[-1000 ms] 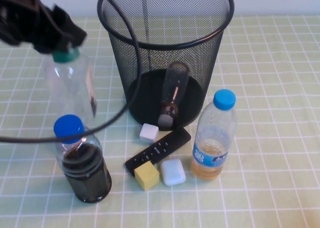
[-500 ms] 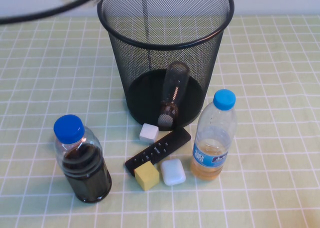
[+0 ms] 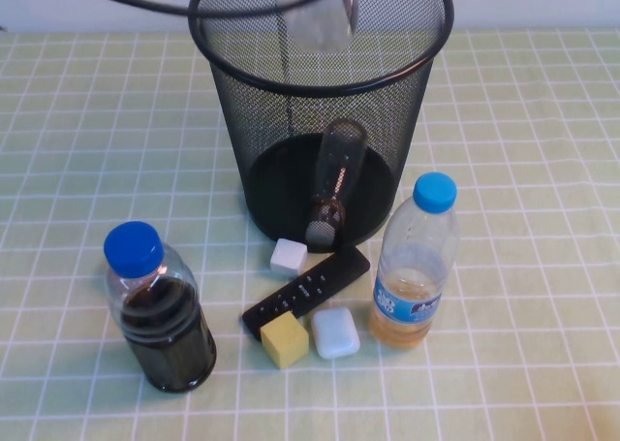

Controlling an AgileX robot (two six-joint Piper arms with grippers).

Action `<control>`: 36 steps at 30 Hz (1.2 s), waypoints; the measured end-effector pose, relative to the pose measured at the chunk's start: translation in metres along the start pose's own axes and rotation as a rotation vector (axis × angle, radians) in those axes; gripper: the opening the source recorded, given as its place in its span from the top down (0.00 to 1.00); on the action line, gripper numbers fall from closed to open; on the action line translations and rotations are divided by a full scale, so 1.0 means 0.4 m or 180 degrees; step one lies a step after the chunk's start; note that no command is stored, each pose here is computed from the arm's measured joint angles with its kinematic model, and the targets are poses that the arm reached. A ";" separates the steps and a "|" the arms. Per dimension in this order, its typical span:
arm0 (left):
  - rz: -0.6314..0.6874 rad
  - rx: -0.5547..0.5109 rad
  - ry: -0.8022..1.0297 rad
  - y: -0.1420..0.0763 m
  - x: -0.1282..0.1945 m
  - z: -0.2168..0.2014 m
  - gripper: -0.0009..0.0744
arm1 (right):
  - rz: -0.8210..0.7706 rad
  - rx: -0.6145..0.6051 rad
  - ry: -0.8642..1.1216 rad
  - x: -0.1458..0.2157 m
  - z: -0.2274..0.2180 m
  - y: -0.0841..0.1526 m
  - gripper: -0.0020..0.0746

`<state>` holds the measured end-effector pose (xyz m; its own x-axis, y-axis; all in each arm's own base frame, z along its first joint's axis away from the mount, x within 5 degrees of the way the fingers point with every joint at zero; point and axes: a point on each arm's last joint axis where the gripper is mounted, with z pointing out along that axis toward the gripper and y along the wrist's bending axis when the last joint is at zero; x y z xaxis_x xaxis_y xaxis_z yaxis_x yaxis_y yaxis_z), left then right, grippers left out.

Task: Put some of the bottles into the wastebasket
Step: Place the bottle in the trash can

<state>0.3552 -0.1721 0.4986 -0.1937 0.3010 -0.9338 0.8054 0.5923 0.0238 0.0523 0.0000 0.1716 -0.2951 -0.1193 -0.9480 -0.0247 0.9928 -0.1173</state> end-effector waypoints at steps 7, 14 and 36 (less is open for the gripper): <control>0.0072 -0.0044 0.0648 0.039 0.124 0.196 0.54 | 0.0000 0.0000 0.0000 0.000 0.000 0.000 0.98; 0.0071 0.0012 0.0999 0.037 0.185 0.267 0.54 | 0.0000 0.0000 0.0000 0.000 0.000 0.000 0.98; -0.0360 -0.0139 0.1045 0.016 0.144 0.196 0.45 | -0.0002 0.0001 0.0000 0.000 0.000 0.000 0.98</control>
<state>0.3931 -0.2097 0.4170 -0.4560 0.4517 -0.7668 0.7452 0.6649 -0.0515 0.0523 0.0000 0.1716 -0.2951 -0.1200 -0.9479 -0.0246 0.9927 -0.1180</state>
